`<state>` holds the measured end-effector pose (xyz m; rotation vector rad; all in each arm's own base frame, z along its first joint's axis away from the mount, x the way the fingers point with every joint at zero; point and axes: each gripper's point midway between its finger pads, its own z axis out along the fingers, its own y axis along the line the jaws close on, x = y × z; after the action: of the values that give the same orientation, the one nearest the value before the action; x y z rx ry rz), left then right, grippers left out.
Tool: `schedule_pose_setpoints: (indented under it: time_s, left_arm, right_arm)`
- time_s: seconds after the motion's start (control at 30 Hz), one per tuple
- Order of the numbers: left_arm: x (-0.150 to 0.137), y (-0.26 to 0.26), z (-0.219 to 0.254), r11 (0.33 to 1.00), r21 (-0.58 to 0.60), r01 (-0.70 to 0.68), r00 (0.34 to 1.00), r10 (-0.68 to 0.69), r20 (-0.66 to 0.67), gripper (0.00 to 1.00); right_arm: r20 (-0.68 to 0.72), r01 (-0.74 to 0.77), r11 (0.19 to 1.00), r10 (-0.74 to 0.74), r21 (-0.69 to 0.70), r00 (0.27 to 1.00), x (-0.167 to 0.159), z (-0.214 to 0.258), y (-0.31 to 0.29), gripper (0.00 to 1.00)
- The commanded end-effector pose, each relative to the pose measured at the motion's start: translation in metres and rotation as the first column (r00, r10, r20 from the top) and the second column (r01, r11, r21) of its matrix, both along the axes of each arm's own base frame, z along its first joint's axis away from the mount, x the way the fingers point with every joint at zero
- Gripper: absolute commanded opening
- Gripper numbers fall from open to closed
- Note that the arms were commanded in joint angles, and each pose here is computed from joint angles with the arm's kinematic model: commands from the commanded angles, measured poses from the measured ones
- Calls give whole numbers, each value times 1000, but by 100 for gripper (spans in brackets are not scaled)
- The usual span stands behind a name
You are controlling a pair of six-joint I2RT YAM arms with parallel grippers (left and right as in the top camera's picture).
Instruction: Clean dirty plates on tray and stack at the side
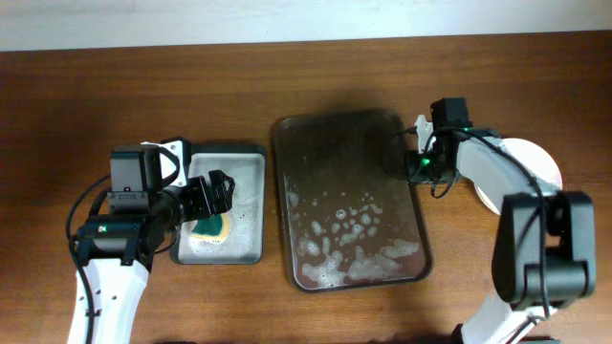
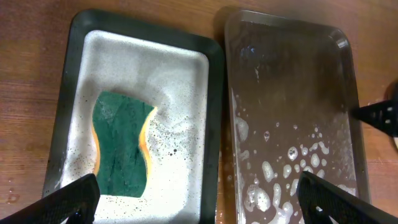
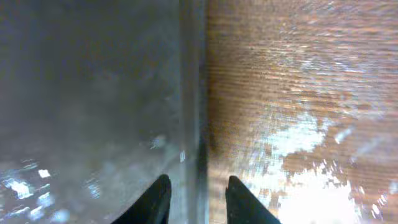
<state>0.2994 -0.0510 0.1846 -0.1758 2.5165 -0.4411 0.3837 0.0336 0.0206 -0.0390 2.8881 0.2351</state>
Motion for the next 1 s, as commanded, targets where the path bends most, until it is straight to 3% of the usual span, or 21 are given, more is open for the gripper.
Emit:
schedule_pose_setpoints:
  time_s: [0.0, 0.07, 0.2, 0.3, 0.43, 0.53, 0.77, 0.97]
  left_arm:
    - [3, 1, 8, 1000, 7, 2, 1000, -2, 25, 99]
    - [3, 1, 8, 1000, 7, 2, 1000, -2, 25, 99]
    - [3, 1, 8, 1000, 7, 2, 1000, -2, 25, 99]
    - [3, 1, 8, 1000, 7, 2, 1000, -2, 25, 99]
    - [3, 1, 8, 1000, 7, 2, 1000, -2, 25, 99]
    - [3, 1, 8, 1000, 7, 2, 1000, -2, 25, 100]
    - [3, 1, 8, 1000, 7, 2, 1000, -2, 25, 100]
    - [3, 1, 8, 1000, 7, 2, 1000, -2, 25, 99]
  right_arm:
    - [98, 3, 994, -14, 105, 995, -1, 57, 24, 33]
    - [119, -83, 979, 62, 187, 991, -21, 88, 59, 32]
    - [81, -177, 945, 161, 275, 984, -58, 106, 129, 28]
    - [54, -200, 932, 193, 303, 980, -76, 98, 191, 23]
    - [94, -164, 949, 144, 271, 985, -74, 71, 250, 25]
    - [146, -240, 922, 204, 304, 968, -74, 48, 297, 25]
    - [130, -197, 916, 160, 350, 978, -69, 2, 330, 24]
    - [130, -198, 916, 162, 350, 978, -68, -2, 331, 5]
